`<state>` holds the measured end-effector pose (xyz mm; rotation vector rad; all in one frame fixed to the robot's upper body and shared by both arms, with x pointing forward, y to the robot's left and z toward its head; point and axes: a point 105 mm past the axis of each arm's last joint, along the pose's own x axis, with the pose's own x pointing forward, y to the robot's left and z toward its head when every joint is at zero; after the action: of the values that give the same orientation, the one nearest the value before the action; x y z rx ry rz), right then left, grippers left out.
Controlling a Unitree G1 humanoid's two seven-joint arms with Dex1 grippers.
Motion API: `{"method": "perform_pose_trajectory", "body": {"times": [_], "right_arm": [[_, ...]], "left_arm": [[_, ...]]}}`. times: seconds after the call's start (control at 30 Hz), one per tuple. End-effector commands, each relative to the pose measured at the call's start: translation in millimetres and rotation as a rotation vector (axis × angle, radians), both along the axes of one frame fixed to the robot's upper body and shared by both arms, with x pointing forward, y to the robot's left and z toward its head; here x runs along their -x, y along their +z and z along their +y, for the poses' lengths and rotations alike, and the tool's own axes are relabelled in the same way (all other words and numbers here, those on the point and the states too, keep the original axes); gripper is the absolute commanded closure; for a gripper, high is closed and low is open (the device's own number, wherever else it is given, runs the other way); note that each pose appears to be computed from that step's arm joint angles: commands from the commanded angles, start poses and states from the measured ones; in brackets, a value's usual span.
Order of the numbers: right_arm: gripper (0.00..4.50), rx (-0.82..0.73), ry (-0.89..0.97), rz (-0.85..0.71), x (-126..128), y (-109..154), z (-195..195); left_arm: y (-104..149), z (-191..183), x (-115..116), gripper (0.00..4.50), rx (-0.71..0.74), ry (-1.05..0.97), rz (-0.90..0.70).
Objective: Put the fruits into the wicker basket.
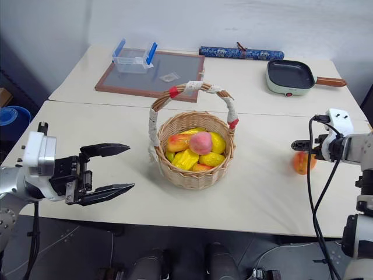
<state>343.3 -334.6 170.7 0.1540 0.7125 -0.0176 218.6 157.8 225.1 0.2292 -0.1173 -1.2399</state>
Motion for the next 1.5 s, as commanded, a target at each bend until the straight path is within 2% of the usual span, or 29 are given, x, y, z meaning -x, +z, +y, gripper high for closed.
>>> {"method": "perform_pose_trajectory", "body": {"times": [0.03,0.23,0.4,0.5,0.6,0.7,0.77,0.83,0.93,1.0,1.07,1.17,1.27,1.5], "right_arm": [[0.02,0.067,0.034,0.016,10.4,13.3,-0.5],[0.02,0.162,-0.009,0.056,10.7,-1.5,-16.1],[0.02,0.118,-0.040,0.175,20.0,-31.2,-17.9],[0.02,0.110,-0.037,0.213,25.1,-40.2,-19.3],[0.59,0.098,-0.019,0.217,28.1,-39.3,-18.8],[1.49,0.022,0.028,0.132,23.0,-23.8,-12.8],[1.52,-0.010,0.134,0.012,15.8,-6.2,-1.5],[1.52,0.045,0.400,-0.128,17.9,16.7,23.6],[1.52,0.124,0.954,-0.324,45.4,44.4,91.3],[1.52,0.095,1.143,-0.342,62.3,48.6,124.2],[1.52,0.043,1.279,-0.452,67.5,63.7,170.7],[1.52,-0.005,1.351,-0.579,67.8,82.8,218.1],[1.52,-0.012,1.367,-0.676,60.7,88.8,265.2],[1.52,0.080,1.298,-0.718,40.2,75.9,305.0]], "left_arm": [[4.0,-2.2,0.1,0.00,0.012,-0.021,-0.026],[4.0,-6.0,-2.2,0.00,0.020,-0.038,-0.027],[1.5,-5.8,-2.6,0.00,0.022,-0.035,-0.023],[2.6,-7.1,-2.3,0.00,0.025,-0.034,-0.028],[3.0,-6.3,-2.2,0.00,0.026,-0.029,-0.031],[2.7,-5.3,-2.3,0.00,0.028,-0.025,-0.030],[2.2,-4.8,-2.1,0.00,0.028,-0.024,-0.028],[1.4,-3.9,-1.9,0.00,0.027,-0.024,-0.022],[-0.7,-1.9,-1.9,0.00,0.024,-0.022,-0.008],[-1.4,-0.9,-2.3,0.00,0.022,-0.022,-0.004],[-1.5,-0.2,-3.2,0.00,0.021,-0.022,-0.002],[-1.6,0.2,-3.3,0.00,0.021,-0.021,0.001],[-2.1,1.5,-0.7,0.00,0.023,-0.011,0.008],[-4.6,5.3,1.8,0.00,0.028,0.018,0.025]]}}
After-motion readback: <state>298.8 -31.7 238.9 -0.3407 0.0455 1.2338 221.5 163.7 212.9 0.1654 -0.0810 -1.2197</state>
